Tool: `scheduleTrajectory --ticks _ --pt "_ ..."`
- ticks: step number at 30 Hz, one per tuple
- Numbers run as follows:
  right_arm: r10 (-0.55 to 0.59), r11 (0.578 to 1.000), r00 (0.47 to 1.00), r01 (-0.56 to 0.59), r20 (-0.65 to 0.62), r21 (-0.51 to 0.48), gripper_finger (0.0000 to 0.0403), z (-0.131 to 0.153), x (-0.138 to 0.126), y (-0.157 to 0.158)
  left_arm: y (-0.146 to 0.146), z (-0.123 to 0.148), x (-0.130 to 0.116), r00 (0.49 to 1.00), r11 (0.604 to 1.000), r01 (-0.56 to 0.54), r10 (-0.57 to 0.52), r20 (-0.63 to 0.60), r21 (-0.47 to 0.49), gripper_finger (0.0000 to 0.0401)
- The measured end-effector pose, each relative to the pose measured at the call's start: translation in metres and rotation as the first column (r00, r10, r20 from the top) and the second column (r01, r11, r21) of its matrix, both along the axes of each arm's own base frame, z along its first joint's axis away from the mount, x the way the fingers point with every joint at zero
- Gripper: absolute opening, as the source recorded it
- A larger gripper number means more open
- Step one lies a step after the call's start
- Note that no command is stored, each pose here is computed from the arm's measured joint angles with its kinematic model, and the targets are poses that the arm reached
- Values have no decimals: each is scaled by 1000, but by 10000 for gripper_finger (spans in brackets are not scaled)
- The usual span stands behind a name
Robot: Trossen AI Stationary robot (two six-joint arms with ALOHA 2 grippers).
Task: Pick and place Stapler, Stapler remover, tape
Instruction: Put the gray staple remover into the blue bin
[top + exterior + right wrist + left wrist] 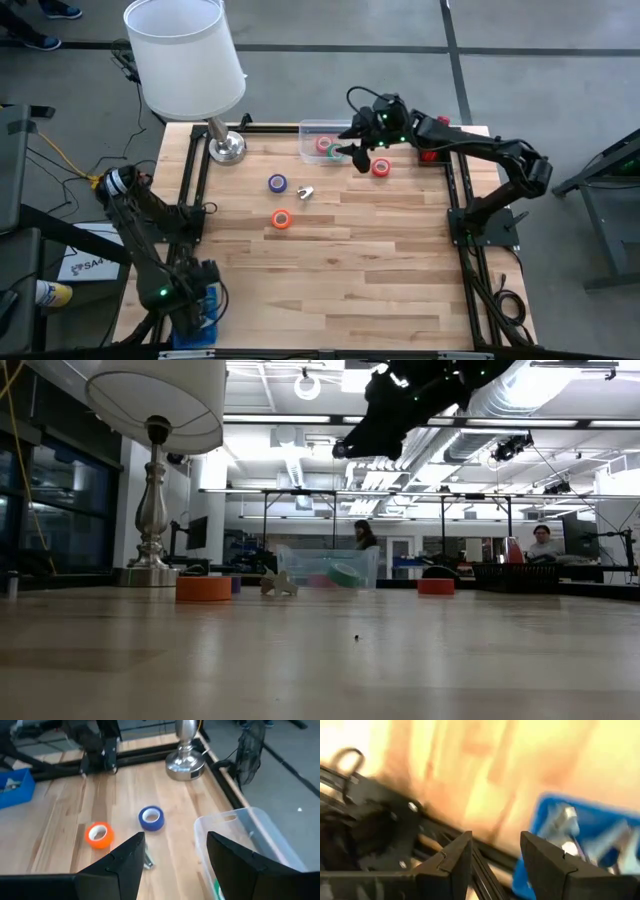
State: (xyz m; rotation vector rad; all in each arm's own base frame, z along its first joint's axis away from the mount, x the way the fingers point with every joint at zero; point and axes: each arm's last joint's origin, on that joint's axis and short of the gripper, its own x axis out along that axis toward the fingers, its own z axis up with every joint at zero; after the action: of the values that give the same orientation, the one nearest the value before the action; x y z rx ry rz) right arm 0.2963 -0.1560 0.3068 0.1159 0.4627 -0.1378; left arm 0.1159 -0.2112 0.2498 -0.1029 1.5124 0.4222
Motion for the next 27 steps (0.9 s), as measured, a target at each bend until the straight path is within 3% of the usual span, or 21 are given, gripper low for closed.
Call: scheduleTrajectory --ticks 10,19,23,27 --pt "30 1000 999 -30 -33 2 204 -11 10 4 37 7 45 978 985 -76 43 206 157 163" --pt "25 1000 999 -25 -33 9 204 -11 10 4 78 11 80 956 934 -112 8 293 339 163" --pt "8 1000 999 -7 -35 17 204 -11 10 4 99 18 89 937 912 -180 46 345 367 163" --pt "-5 1000 999 6 -49 18 207 -12 9 4 119 32 92 888 890 -268 80 452 368 163"
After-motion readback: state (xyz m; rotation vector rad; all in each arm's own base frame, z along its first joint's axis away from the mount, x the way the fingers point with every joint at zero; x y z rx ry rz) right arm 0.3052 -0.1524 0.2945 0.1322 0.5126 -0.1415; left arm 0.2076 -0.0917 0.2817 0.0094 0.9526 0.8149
